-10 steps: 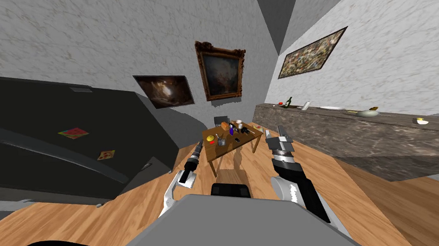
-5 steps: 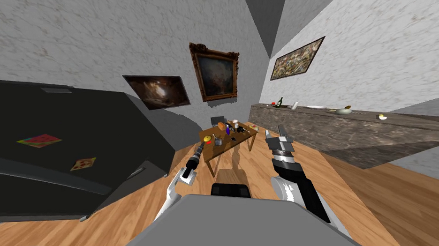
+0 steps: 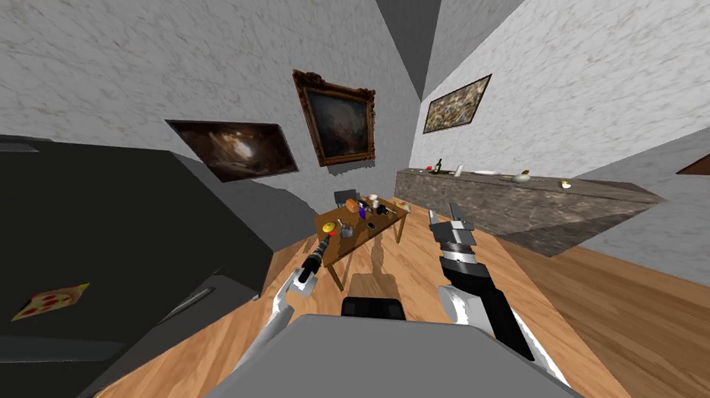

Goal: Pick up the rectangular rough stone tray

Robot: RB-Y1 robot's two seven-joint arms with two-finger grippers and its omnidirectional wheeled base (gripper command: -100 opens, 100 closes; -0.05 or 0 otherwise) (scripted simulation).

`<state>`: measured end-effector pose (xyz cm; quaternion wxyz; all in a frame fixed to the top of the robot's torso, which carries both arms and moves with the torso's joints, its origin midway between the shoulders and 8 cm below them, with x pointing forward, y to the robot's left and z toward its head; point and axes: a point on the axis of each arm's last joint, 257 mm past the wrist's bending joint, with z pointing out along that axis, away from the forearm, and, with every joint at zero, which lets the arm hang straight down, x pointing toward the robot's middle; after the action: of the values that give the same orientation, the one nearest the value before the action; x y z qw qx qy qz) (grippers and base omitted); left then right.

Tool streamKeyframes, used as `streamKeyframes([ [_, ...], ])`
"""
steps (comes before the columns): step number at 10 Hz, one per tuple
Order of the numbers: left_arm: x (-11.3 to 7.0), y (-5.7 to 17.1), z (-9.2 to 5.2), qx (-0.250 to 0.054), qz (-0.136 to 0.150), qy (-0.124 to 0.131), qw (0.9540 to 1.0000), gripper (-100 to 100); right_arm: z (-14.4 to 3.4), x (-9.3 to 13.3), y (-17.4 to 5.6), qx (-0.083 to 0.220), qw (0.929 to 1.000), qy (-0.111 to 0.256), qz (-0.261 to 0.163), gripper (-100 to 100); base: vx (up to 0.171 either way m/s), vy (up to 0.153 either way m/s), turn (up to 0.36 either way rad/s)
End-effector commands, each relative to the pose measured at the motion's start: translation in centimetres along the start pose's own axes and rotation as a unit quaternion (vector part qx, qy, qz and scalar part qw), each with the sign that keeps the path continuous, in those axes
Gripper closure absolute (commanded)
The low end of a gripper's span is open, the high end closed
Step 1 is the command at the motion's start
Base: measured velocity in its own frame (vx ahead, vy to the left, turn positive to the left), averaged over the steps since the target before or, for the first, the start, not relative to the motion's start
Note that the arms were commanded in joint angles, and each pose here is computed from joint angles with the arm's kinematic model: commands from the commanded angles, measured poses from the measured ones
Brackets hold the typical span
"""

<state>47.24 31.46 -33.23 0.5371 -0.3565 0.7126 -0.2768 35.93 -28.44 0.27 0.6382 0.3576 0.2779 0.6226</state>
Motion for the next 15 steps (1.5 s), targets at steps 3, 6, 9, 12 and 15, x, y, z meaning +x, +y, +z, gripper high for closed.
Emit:
streamKeyframes([
  [3,0.9,3.9,1.2,-0.06,0.014,0.017,0.998,-100,0.0,0.0,0.0,0.0,1.0,0.0,0.0,0,0.069,-0.005,-0.177],
  [6,1.3,6.3,1.7,-0.095,0.017,0.026,0.995,-100,0.0,0.0,0.0,0.0,1.0,0.0,0.0,0,0.074,0.002,-0.12],
  [9,1.9,9.2,2.2,-0.14,0.018,0.037,0.9893,-100,0.0,0.0,0.0,0.0,1.0,0.0,0.0,0,0.088,0.004,-0.188],
  [12,2.6,12.0,2.2,-0.183,0.02,0.048,0.9818,-100,0.0,0.0,0.0,0.0,1.0,0.0,0.0,0,0.093,0.026,-0.164],
  [15,3.3,14.7,1.7,-0.222,0.023,0.059,0.973,-100,0.0,0.0,0.0,0.0,1.0,0.0,0.0,0,0.068,0.017,-0.122],
])
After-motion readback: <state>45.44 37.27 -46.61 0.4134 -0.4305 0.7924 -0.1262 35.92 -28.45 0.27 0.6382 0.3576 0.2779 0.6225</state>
